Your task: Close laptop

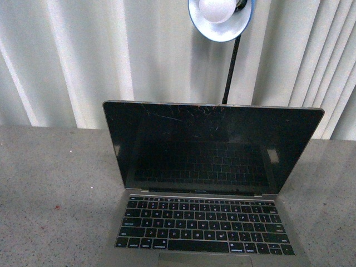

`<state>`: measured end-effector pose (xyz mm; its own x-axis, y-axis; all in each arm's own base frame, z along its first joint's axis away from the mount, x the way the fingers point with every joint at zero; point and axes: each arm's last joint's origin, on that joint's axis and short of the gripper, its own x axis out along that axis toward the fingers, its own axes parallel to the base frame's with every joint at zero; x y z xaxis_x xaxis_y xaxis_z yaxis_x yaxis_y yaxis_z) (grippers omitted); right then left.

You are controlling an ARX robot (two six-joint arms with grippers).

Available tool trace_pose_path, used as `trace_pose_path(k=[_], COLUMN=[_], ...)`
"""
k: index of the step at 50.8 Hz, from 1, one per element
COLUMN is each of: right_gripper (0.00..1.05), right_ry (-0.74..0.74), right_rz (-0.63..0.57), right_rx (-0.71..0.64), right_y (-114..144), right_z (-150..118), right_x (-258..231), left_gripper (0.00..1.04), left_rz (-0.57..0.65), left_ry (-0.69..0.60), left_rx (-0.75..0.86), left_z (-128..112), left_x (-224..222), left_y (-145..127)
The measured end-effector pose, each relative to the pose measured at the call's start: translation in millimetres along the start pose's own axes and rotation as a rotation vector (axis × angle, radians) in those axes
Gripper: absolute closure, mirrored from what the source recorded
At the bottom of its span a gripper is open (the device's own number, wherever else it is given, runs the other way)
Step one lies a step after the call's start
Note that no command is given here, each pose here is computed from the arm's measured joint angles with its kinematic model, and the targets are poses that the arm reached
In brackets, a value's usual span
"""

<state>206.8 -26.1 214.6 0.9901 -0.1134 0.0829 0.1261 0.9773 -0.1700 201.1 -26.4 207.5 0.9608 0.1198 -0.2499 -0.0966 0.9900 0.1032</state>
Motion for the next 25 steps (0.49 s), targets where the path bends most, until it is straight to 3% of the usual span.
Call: trace_pose_path(k=[15, 25], right_gripper=[0.07, 0.07], right_ry=[-0.076, -0.078], right_rz=[0.034, 0.149], right_rx=[-0.335, -0.527], right_y=[-12.7, 0.5], right_z=[29.6, 25.9], right_x=[69.9, 94.3], left_gripper=[0.07, 0.07], left_rz=[-0.117, -0.187], left_ry=[-0.041, -0.075], left_rx=[0.398, 0.646], left_z=[66.0, 97.6], left_x=[45.3, 58.7], left_y=[-26.6, -55.5])
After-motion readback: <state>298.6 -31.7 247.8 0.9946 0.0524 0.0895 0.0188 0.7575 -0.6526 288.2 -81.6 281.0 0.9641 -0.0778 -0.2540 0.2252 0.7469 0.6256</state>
